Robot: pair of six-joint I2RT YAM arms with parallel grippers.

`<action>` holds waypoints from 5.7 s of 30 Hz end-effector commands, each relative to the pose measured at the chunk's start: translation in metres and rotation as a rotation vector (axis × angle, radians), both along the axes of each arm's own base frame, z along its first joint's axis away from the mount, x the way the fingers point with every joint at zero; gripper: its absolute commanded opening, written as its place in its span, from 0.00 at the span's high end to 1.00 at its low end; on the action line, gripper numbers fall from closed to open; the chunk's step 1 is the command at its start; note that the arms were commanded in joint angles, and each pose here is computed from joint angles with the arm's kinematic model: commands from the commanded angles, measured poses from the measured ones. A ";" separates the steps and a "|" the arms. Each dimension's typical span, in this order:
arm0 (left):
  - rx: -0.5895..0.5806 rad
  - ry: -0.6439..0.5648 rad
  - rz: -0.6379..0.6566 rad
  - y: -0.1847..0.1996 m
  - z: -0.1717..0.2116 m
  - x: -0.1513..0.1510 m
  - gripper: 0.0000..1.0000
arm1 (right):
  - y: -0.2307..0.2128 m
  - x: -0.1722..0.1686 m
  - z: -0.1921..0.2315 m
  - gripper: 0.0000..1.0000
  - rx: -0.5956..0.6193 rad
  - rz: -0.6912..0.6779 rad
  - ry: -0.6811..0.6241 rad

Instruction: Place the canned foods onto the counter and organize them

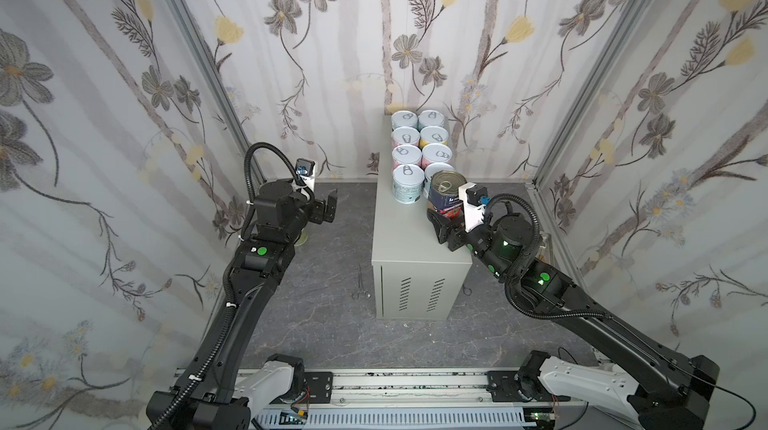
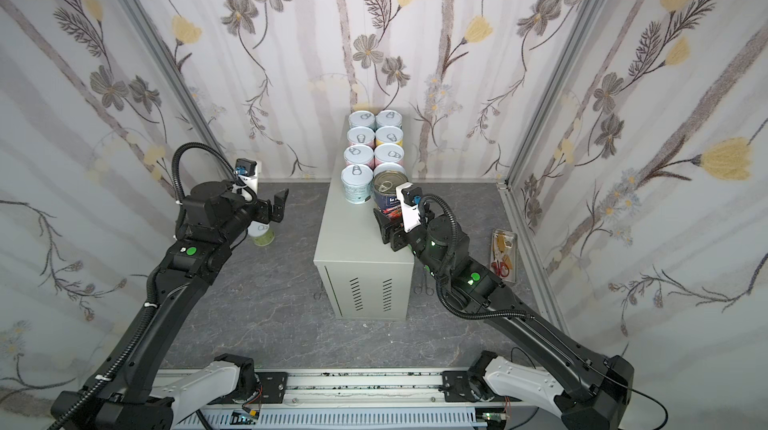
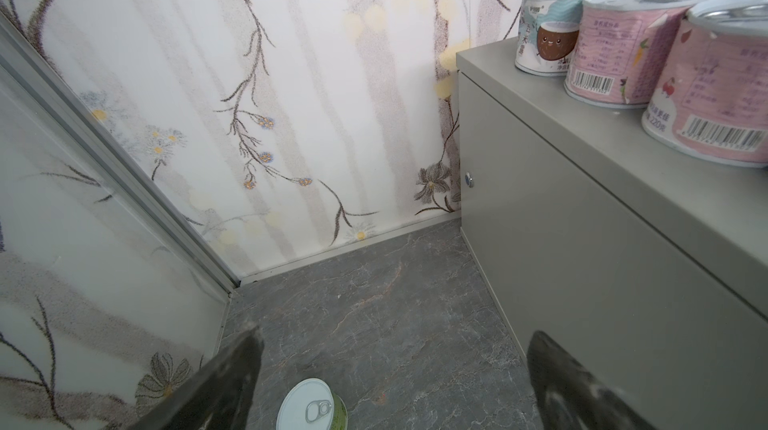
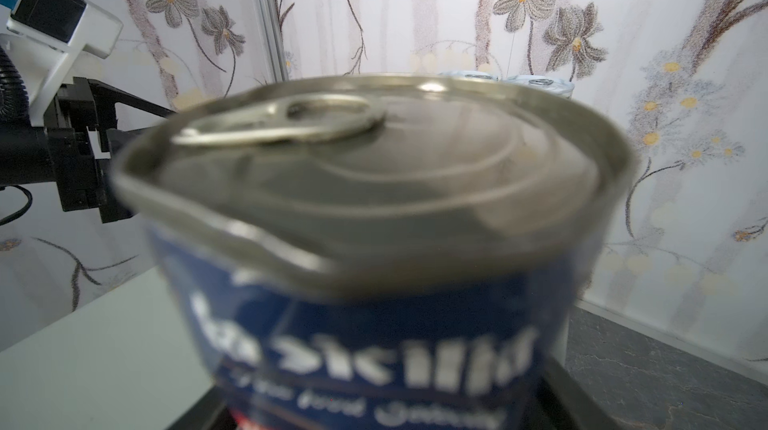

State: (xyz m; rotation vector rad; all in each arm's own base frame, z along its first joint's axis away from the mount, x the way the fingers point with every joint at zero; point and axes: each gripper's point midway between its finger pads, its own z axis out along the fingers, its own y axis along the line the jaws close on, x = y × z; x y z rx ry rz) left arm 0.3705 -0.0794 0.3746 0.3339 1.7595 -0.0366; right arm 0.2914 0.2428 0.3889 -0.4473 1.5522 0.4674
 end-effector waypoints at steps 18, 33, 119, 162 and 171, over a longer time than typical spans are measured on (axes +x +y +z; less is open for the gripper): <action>-0.013 -0.033 -0.002 -0.001 0.013 0.003 0.00 | 0.001 0.004 -0.021 0.29 -0.045 0.008 0.057; -0.015 -0.034 -0.005 -0.001 0.014 0.002 0.00 | 0.001 0.004 -0.024 0.30 -0.059 0.012 0.066; -0.237 0.380 0.300 0.049 -0.100 0.013 0.00 | -0.021 -0.020 -0.018 0.00 -0.070 0.017 0.047; -0.188 0.882 0.578 0.155 -0.293 0.109 0.00 | -0.088 -0.062 0.005 0.00 0.073 -0.103 0.093; -0.184 0.914 0.561 0.154 -0.311 0.115 0.00 | -0.079 -0.055 0.012 0.00 0.060 -0.087 0.066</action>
